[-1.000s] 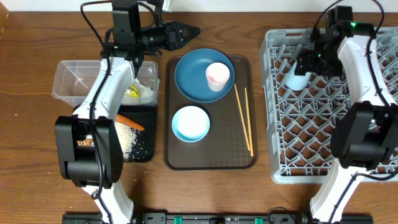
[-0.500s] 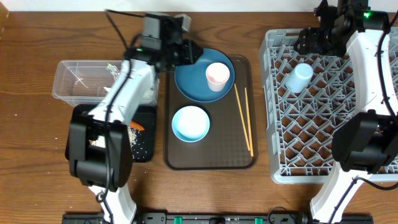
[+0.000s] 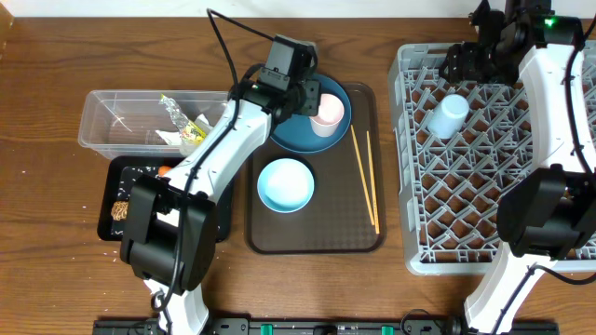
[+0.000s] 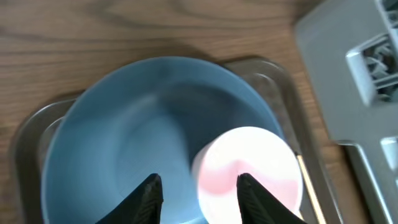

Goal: Sort waste into correct bins and load items into the dishwasher rack
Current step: 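Reach the left gripper to the pink cup and grasp its rim, then lift the pink cup with the left gripper and raise it upward, then reach the right gripper toward the pink cup held by the left gripper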

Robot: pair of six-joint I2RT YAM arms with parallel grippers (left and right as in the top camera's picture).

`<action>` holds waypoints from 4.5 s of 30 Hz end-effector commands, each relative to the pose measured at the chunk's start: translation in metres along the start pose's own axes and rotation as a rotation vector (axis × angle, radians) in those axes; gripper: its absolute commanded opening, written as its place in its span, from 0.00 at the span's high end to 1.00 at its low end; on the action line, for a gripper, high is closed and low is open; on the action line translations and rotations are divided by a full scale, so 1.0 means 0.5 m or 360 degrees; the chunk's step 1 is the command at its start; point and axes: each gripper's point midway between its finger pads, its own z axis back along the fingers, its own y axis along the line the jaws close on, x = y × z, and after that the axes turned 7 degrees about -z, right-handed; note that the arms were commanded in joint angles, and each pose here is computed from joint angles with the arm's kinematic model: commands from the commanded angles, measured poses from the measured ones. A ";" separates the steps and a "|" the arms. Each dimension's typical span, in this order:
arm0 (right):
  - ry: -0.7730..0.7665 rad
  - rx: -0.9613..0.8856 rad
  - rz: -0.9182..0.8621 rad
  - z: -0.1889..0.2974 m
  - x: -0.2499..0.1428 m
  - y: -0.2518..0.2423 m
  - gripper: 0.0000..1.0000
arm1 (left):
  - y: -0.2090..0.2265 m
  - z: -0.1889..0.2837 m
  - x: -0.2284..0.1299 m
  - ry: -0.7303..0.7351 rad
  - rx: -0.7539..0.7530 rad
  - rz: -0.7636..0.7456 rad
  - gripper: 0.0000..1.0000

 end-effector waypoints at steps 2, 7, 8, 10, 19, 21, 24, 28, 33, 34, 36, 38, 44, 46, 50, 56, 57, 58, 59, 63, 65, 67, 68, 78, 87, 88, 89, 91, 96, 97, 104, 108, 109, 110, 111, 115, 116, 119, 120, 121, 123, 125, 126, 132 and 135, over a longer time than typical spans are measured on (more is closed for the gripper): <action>-0.0063 0.0019 0.0039 0.031 0.015 0.013 0.21 | 0.023 -0.006 -0.015 0.0051 0.0089 -0.0009 0.60; -0.0054 0.0019 0.0037 0.030 0.012 0.013 0.21 | 0.024 -0.012 -0.037 0.0096 0.0092 0.0005 0.59; -0.0051 0.0019 0.0036 0.030 0.011 0.013 0.21 | 0.025 -0.015 -0.044 0.0109 0.0093 0.0005 0.59; -0.0048 0.0019 0.0037 0.030 0.010 0.014 0.21 | 0.027 -0.019 -0.057 0.0133 0.0096 0.0007 0.60; -0.0039 0.0020 0.0038 0.030 0.008 0.014 0.21 | 0.020 -0.032 -0.087 0.0181 0.0052 0.0074 0.60; -0.0039 0.0020 0.0038 0.030 0.008 0.014 0.21 | 0.021 -0.032 -0.090 0.0184 0.0052 0.0074 0.59; -0.0038 0.0020 0.0038 0.030 0.007 0.015 0.21 | 0.019 -0.033 -0.087 0.0175 0.0045 0.0074 0.59; -0.0037 0.0023 0.0043 0.029 0.007 0.019 0.21 | 0.018 -0.034 -0.070 0.0120 0.0038 0.0069 0.59; -0.0035 0.0023 0.0046 0.029 0.006 0.020 0.21 | 0.004 -0.036 -0.056 0.0076 -0.0008 0.0060 0.60; -0.0031 0.0017 0.0045 0.029 0.005 0.019 0.20 | -0.002 -0.036 -0.059 0.0084 -0.0019 0.0056 0.59; -0.0029 0.0019 0.0047 0.028 0.004 0.021 0.20 | -0.012 -0.037 -0.066 0.0101 -0.0026 0.0042 0.59; -0.0030 0.0021 0.0051 0.028 0.004 0.023 0.20 | -0.024 -0.040 -0.075 0.0114 -0.0037 0.0027 0.60; -0.0023 0.0020 0.0051 0.028 0.002 0.024 0.20 | -0.035 -0.062 -0.104 0.0166 -0.0007 -0.0006 0.59; -0.0020 0.0020 0.0050 0.028 0.001 0.023 0.20 | -0.030 -0.074 -0.114 0.0187 0.0011 -0.0007 0.59; -0.0017 0.0020 0.0050 0.028 0.000 0.023 0.20 | -0.023 -0.097 -0.125 0.0203 0.0018 0.0000 0.60; -0.0017 0.0020 0.0050 0.028 0.000 0.023 0.20 | -0.022 -0.099 -0.125 0.0203 0.0018 0.0001 0.70; -0.0018 0.0020 0.0050 0.028 0.001 0.023 0.20 | -0.022 -0.099 -0.125 0.0204 0.0018 0.0001 0.75; -0.0018 0.0020 0.0050 0.028 0.001 0.023 0.20 | -0.022 -0.099 -0.125 0.0203 0.0018 0.0001 0.77; -0.0018 0.0020 0.0050 0.028 0.001 0.023 0.19 | -0.022 -0.099 -0.125 0.0203 0.0017 0.0000 0.80; -0.0018 0.0020 0.0050 0.028 0.001 0.023 0.17 | -0.019 -0.095 -0.115 0.0181 0.0018 0.0005 0.94; -0.0018 0.0020 0.0049 0.028 0.001 0.023 0.17 | -0.013 -0.084 -0.097 0.0144 0.0020 0.0015 0.94; -0.0019 0.0020 0.0049 0.028 0.001 0.023 0.17 | -0.001 -0.060 -0.066 0.0079 0.0025 0.0035 0.94; -0.0020 0.0020 0.0049 0.028 0.001 0.023 0.17 | 0.004 -0.042 -0.044 0.0034 0.0010 0.0048 0.94; -0.0104 0.0608 0.0259 0.054 0.016 0.149 0.16 | -0.032 0.141 0.123 -0.0386 -0.0874 0.0139 0.93; -0.0450 0.1697 0.0868 0.212 -0.007 0.329 0.09 | -0.081 0.276 0.141 -0.0518 -0.1603 -0.0118 0.94; -0.0487 0.1767 0.0911 0.225 -0.010 0.340 0.09 | -0.089 0.289 0.142 -0.0532 -0.1657 -0.0156 0.94; -0.0513 0.1820 0.0945 0.235 -0.012 0.350 0.09 | -0.094 0.296 0.143 -0.0541 -0.1685 -0.0181 0.94; -0.0551 0.1902 0.0999 0.250 -0.017 0.369 0.08 | -0.101 0.302 0.145 -0.0558 -0.1707 -0.0214 0.94; -0.0591 0.1983 0.1137 0.259 -0.029 0.424 0.03 | -0.104 0.308 0.149 -0.0589 -0.1716 -0.0257 0.94; -0.0596 0.1997 0.1170 0.259 -0.034 0.438 0.02 | -0.106 0.314 0.149 -0.0600 -0.1736 -0.0284 0.94; -0.0589 0.2123 0.1305 0.273 -0.068 0.513 0.01 | -0.106 0.318 0.153 -0.0628 -0.1735 -0.0315 0.94; -0.0573 0.2192 0.1350 0.281 -0.088 0.544 0.01 | -0.105 0.318 0.157 -0.0649 -0.1722 -0.0328 0.94; -0.0565 0.2201 0.1357 0.282 -0.092 0.550 0.01 | -0.105 0.318 0.157 -0.0653 -0.1721 -0.0331 0.93; -0.0559 0.2205 0.1361 0.282 -0.095 0.554 0.01 | -0.104 0.319 0.159 -0.0659 -0.1716 -0.0334 0.93; -0.0554 0.2210 0.1363 0.282 -0.097 0.557 0.01 | -0.102 0.319 0.160 -0.0666 -0.1711 -0.0336 0.93; -0.0552 0.2209 0.1359 0.282 -0.097 0.556 0.01 | -0.078 0.325 0.170 -0.0713 -0.1676 -0.0342 0.93; -0.0552 0.2206 0.1355 0.282 -0.096 0.554 0.01 | -0.068 0.327 0.174 -0.0725 -0.1664 -0.0335 0.93; -0.0558 0.2195 0.1340 0.281 -0.090 0.546 0.01 | -0.037 0.334 0.184 -0.0755 -0.1628 -0.0299 0.94; -0.0558 0.2192 0.1337 0.281 -0.089 0.544 0.01 | -0.027 0.336 0.186 -0.0762 -0.1617 -0.0286 0.94; -0.0560 0.2190 0.1335 0.281 -0.088 0.542 0.01 | -0.019 0.337 0.188 -0.0770 -0.1606 -0.0281 0.93; -0.0563 0.2188 0.1334 0.281 -0.087 0.541 0.01 | -0.007 0.339 0.189 -0.0779 -0.1589 -0.0272 0.94; -0.0564 0.2188 0.1335 0.281 -0.087 0.541 0.01 | 0.001 0.339 0.190 -0.0784 -0.1578 -0.0265 0.94; -0.0567 0.2188 0.1338 0.281 -0.086 0.541 0.01 | 0.002 0.339 0.190 -0.0784 -0.1578 -0.0265 0.94; -0.0593 0.2191 0.1384 0.282 -0.088 0.552 0.01 | -0.001 0.337 0.189 -0.0780 -0.1582 -0.0265 0.94; -0.0612 0.2199 0.1417 0.283 -0.090 0.561 0.01 | -0.002 0.338 0.187 -0.0772 -0.1593 -0.0265 0.93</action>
